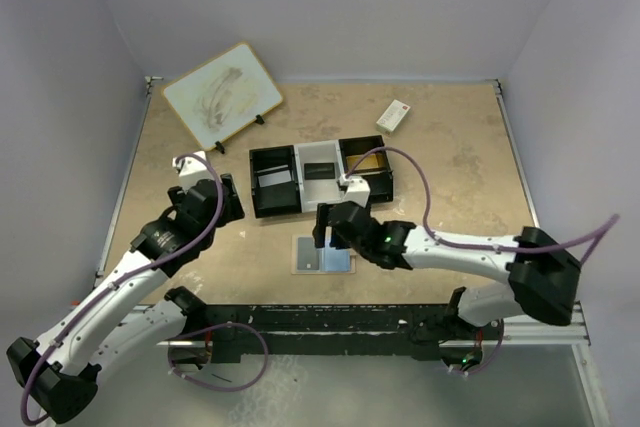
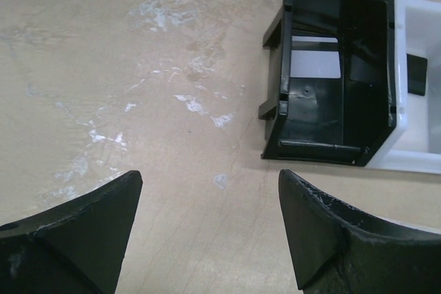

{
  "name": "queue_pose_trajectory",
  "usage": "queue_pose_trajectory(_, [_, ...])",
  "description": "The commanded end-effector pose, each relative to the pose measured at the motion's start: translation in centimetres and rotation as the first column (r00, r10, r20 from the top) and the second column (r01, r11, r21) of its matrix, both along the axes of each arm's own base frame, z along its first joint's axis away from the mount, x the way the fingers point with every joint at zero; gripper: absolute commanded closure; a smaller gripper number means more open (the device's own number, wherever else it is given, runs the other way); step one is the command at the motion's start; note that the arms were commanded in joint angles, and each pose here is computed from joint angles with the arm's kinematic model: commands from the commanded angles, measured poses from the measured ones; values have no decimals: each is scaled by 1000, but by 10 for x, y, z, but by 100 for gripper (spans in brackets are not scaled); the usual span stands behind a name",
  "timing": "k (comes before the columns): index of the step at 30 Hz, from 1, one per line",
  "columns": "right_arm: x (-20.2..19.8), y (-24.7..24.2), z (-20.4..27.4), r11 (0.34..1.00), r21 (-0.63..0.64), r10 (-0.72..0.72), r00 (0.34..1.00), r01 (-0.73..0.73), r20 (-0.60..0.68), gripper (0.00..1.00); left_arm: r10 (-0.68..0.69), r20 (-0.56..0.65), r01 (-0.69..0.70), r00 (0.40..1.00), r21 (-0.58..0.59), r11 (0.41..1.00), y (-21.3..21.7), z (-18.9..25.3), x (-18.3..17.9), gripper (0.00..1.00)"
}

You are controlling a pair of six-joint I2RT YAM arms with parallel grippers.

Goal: Take the credit cards out of the card holder

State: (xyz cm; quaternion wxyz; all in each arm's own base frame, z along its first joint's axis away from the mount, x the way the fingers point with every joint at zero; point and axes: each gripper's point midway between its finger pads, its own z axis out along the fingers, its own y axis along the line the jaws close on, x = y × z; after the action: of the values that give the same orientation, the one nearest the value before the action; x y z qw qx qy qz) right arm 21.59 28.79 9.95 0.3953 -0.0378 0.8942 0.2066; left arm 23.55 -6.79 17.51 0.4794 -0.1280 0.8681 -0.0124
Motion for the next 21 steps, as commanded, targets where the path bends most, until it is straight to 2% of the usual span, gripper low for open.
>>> queue_pose_trajectory(1, [-10,15,-12,991,-60,-123,992,121,-32,17,120,79,-120,990,-2,993,21,23,2,21])
queue_pose_trajectory(4, [-17,33,-25,990,-105,-102,993,96,-56,17,114,76,-114,991,-8,993,19,22,2,20])
queue_pose_trajectory(9, [-22,56,-32,995,-91,-54,996,47,-78,17,112,77,-112,991,-9,994,19,23,2,20])
queue_pose_trajectory(13, [-20,66,-31,996,-81,-50,995,44,-82,21,111,79,-111,991,-10,994,19,23,2,20])
queue_pose_trajectory(17, [-21,62,-40,991,-114,-75,992,64,-101,27,103,77,-103,992,-11,995,18,23,2,20])
queue_pose_trajectory(21, [-21,62,-47,986,-151,-84,990,66,-110,28,96,74,-95,993,-12,995,16,22,2,20])
